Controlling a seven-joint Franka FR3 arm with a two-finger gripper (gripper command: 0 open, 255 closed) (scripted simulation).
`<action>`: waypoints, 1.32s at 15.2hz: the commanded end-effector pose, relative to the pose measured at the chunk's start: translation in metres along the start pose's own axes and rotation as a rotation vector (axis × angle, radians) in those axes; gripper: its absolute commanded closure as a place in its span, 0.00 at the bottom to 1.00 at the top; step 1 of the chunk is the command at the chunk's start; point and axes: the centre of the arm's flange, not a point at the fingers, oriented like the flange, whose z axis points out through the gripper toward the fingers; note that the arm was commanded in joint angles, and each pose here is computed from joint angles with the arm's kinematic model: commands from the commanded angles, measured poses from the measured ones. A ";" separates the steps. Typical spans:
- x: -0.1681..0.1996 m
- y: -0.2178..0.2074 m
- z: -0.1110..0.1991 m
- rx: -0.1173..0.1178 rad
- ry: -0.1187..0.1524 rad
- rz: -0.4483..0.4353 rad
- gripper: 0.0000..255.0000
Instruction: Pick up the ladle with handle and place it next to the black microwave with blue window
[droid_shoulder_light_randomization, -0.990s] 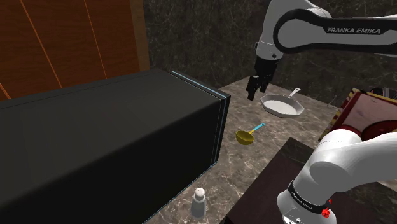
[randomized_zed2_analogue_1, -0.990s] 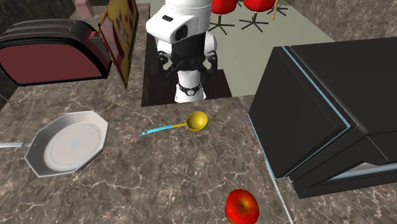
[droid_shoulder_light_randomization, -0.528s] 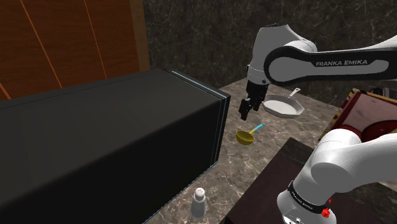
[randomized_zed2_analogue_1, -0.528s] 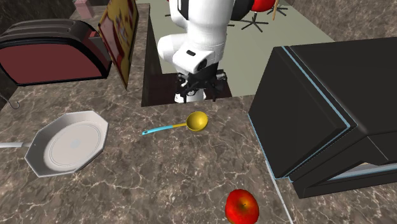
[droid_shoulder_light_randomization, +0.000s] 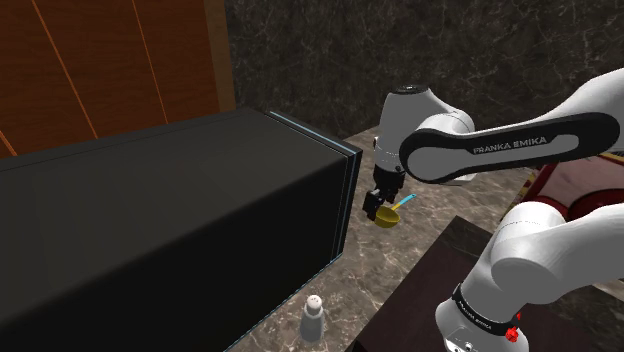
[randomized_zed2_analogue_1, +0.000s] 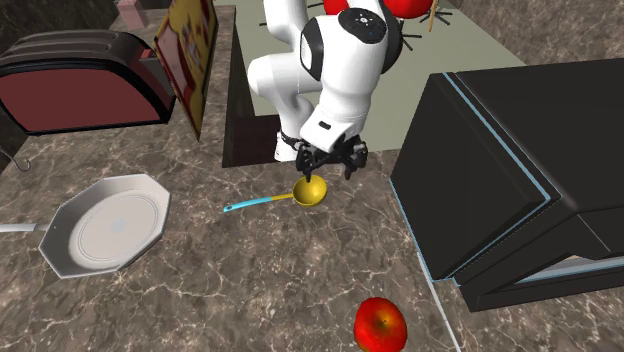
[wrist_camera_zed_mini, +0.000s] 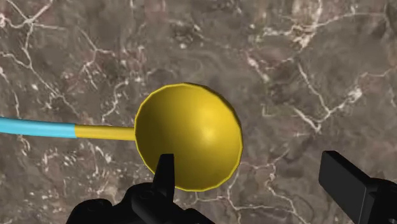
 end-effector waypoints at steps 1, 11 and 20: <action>-0.002 -0.002 0.012 0.000 0.001 0.000 0.00; -0.002 -0.002 0.036 0.000 0.001 0.000 0.00; -0.002 -0.002 0.036 0.000 0.001 0.000 1.00</action>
